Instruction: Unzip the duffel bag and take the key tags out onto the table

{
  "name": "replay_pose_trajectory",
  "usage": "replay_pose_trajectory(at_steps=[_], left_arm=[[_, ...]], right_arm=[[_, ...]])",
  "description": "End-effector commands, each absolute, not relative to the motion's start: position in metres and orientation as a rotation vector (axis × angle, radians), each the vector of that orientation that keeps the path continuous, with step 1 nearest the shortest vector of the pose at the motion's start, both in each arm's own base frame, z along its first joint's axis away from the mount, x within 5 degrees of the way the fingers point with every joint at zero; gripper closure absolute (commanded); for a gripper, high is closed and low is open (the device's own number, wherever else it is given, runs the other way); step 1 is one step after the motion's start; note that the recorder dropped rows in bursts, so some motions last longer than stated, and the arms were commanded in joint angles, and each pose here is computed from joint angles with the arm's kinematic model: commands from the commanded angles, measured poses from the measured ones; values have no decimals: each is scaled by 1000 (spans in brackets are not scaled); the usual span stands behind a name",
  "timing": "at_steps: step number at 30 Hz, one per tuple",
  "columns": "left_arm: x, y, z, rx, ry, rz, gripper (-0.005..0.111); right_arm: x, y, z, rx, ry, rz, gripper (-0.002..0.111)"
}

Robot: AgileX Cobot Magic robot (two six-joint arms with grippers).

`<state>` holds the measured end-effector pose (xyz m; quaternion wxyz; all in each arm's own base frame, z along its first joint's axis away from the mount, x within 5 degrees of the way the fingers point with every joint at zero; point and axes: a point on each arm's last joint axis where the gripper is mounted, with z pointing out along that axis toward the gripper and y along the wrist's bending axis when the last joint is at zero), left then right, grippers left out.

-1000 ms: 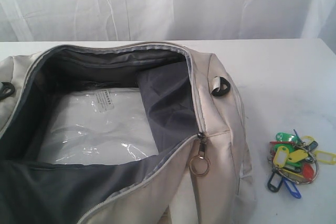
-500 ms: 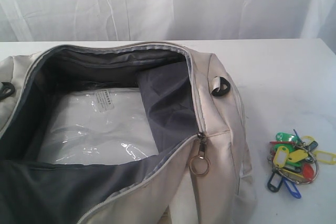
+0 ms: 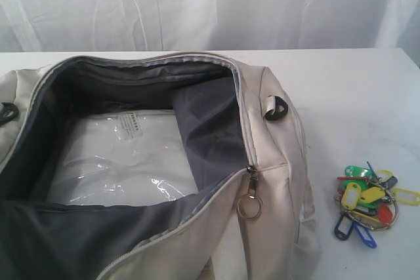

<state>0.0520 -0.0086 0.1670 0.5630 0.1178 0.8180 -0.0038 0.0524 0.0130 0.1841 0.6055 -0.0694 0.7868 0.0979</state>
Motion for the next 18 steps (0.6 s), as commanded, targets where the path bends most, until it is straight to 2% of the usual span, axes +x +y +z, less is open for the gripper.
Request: replay_pose_trajectory(at_steps=[1,18], left_arm=[[51,-8,166,271,1921,-8,107],[52,-1,166,130,1929,89,107]], right_arm=[[53,10,183,-114,1823,182,108],[53,3,183,3,1824,92,108]])
